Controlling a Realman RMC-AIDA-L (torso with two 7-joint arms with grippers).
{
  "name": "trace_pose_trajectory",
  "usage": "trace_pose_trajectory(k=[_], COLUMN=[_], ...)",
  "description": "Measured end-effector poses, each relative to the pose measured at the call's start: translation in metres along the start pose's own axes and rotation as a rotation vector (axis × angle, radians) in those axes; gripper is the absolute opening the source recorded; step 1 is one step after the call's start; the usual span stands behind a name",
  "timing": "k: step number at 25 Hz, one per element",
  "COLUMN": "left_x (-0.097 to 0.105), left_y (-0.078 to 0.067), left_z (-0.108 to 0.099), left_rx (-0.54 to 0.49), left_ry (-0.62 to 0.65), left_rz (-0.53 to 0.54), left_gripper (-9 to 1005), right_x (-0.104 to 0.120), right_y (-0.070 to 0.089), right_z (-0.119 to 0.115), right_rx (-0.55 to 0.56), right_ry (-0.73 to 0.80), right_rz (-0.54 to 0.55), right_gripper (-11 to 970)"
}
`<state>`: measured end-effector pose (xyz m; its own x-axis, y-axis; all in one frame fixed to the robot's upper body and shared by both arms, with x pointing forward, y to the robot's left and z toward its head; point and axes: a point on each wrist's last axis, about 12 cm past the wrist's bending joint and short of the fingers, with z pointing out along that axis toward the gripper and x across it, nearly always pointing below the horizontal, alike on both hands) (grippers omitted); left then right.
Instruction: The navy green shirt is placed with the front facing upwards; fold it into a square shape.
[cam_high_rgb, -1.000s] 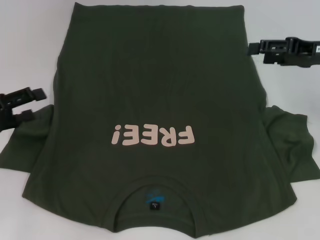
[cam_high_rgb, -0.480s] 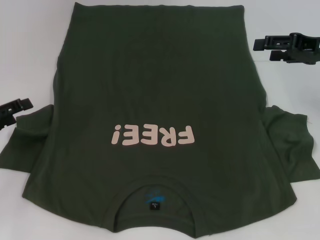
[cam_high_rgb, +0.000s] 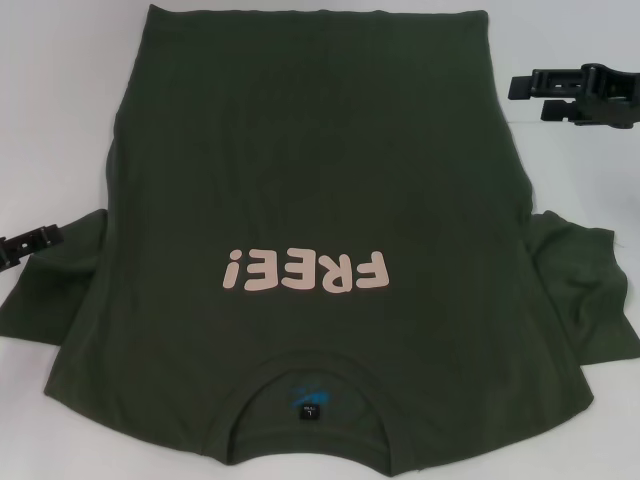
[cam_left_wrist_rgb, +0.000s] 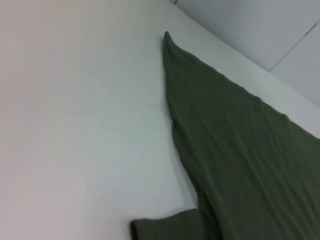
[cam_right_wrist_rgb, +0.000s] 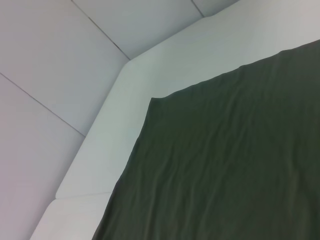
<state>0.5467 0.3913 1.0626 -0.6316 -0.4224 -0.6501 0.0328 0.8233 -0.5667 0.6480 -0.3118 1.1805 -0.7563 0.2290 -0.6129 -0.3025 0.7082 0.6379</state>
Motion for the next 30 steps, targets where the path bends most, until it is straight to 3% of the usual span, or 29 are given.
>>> trace_pose_trajectory(k=[17,30], left_x=[0.007,0.008], left_y=[-0.002,-0.003], left_z=[0.017,0.016], left_rx=[-0.044,-0.051], left_ry=[0.022,0.058], left_rz=[0.052,0.047], left_gripper=[899,781], right_x=[0.000,-0.002], right_y=[-0.002,-0.003], right_z=[-0.002,-0.005], right_rx=[0.006,0.005], right_ry=[-0.008,-0.024], right_rz=[0.014,0.022], right_gripper=[803,800])
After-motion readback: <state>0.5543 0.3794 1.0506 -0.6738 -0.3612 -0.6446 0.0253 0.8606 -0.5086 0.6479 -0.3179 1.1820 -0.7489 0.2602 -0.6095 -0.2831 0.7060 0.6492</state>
